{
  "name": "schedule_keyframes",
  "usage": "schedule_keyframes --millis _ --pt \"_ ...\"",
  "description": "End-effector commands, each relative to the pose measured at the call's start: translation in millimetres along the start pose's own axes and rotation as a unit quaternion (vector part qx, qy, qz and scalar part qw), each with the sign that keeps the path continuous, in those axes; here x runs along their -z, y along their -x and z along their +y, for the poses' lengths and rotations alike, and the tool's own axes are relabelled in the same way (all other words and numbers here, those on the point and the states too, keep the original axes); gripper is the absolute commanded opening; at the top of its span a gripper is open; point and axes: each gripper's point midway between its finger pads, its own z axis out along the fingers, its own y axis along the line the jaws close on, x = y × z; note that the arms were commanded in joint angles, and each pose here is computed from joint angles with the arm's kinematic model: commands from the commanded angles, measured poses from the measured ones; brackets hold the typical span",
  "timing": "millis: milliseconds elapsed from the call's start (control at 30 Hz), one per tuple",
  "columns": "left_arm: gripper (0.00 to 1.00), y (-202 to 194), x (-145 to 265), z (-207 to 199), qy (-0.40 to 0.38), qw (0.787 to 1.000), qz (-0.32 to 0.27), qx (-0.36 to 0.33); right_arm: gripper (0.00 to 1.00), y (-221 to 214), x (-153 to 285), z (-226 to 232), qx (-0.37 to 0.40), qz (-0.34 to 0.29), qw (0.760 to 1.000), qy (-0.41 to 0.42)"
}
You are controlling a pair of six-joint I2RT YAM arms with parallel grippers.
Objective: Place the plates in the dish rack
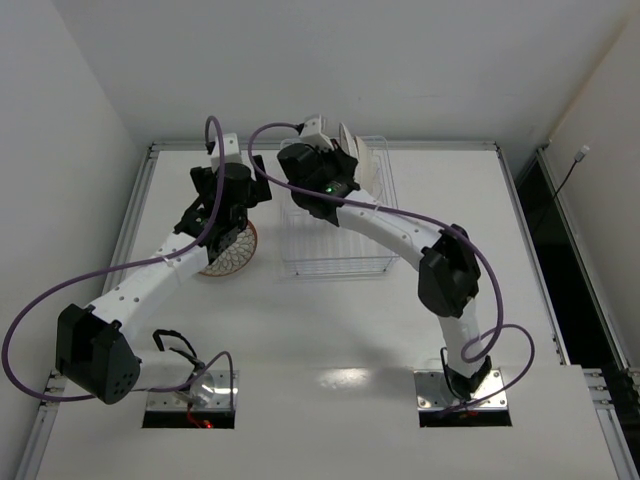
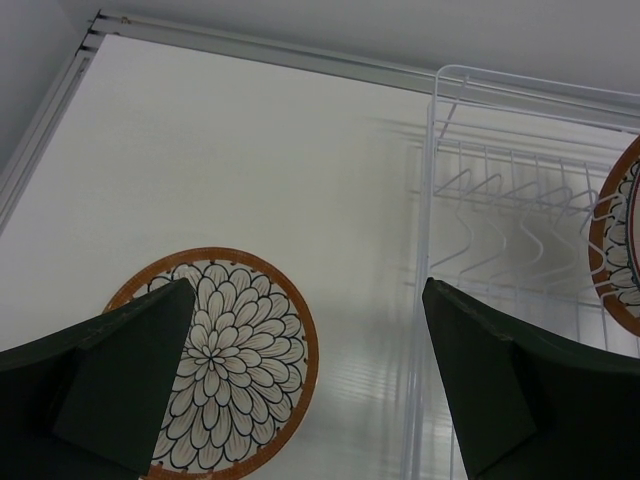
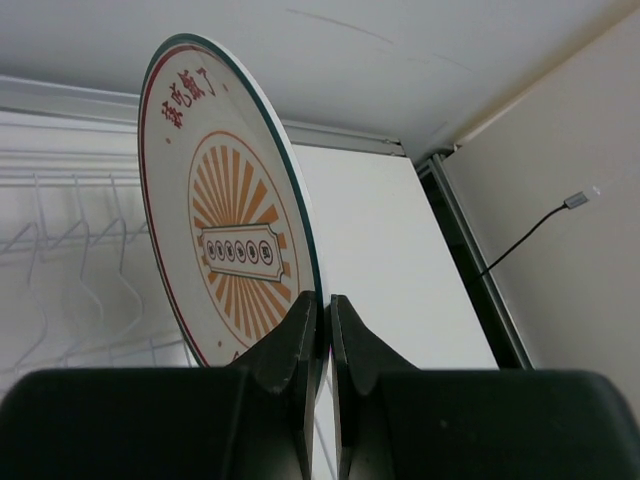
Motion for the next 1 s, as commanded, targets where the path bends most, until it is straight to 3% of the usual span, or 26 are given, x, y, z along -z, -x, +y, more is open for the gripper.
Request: schedule_keyframes --millis 0,467,567,800,900,967 --pt "0.99 21.7 8.6 1.0 0.001 0.999 -0.029 0.014 0.00 8.3 -11.3 -0.6 -0.032 -0.001 0.999 -0.014" --pt "0.99 22.1 8.6 2.6 0.005 0.999 -0.030 0.014 0.00 -34.5 -33.7 44.5 -0.026 0.048 0.998 0.041" --pt "0.99 22.1 8.6 2.6 0.005 0.999 -0.030 0.014 0.15 -42.9 -36.0 51.3 -0.029 0.062 0.996 0.058" --pt "0.99 20.2 8.7 3.3 0.006 1.000 -0.026 0.011 0.24 -41.3 -31.1 49.0 -0.060 0.080 0.991 0.092" --pt "0.99 20.2 8.7 3.3 0.006 1.000 -0.026 0.011 0.35 -37.6 -27.4 42.2 -0.070 0.084 0.989 0.095" --pt "0.99 20.7 8.7 4.9 0.010 0.999 -0.028 0.011 0.38 -25.9 -23.5 27.6 -0.092 0.078 0.989 0.089"
